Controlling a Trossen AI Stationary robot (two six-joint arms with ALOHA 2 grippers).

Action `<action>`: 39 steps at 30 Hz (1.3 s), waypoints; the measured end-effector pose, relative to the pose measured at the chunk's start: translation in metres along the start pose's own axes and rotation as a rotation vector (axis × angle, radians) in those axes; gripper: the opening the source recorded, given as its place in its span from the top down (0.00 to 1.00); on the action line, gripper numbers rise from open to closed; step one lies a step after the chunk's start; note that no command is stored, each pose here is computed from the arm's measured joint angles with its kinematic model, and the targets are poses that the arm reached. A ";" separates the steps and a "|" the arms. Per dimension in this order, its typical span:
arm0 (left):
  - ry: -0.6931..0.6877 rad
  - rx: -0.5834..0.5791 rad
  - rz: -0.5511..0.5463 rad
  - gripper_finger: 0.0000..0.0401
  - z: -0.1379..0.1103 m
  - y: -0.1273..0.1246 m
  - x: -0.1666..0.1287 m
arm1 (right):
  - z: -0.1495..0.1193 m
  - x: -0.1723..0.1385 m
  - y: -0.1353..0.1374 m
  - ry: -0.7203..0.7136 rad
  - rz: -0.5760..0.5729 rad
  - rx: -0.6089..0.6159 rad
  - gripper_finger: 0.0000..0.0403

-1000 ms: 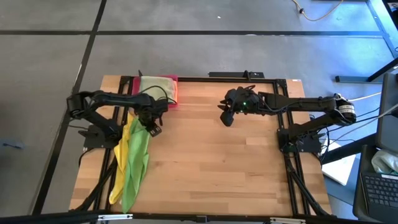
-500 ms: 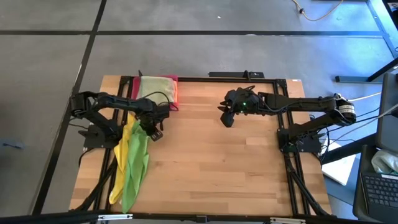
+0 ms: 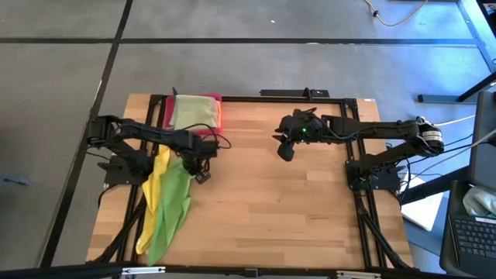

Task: Fold microfiber towels
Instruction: Fold the green microfiber towel

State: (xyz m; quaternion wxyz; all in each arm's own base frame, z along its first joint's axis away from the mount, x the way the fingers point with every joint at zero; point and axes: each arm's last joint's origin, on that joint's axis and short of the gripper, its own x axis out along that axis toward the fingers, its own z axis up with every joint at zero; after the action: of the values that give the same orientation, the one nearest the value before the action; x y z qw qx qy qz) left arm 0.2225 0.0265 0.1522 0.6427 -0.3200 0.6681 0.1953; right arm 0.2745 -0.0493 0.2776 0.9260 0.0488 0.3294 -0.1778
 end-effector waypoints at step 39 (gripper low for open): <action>-0.923 0.210 -0.786 1.00 0.051 -0.111 -0.147 | 0.028 -0.081 -0.007 -0.206 0.519 -0.091 0.71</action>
State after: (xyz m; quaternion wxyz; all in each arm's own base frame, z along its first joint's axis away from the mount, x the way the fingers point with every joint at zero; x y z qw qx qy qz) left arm 0.3306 0.0067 0.3085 0.9176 -0.3600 0.1686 -0.0049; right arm 0.2305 -0.0379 0.3507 0.9704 0.0718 0.2178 0.0761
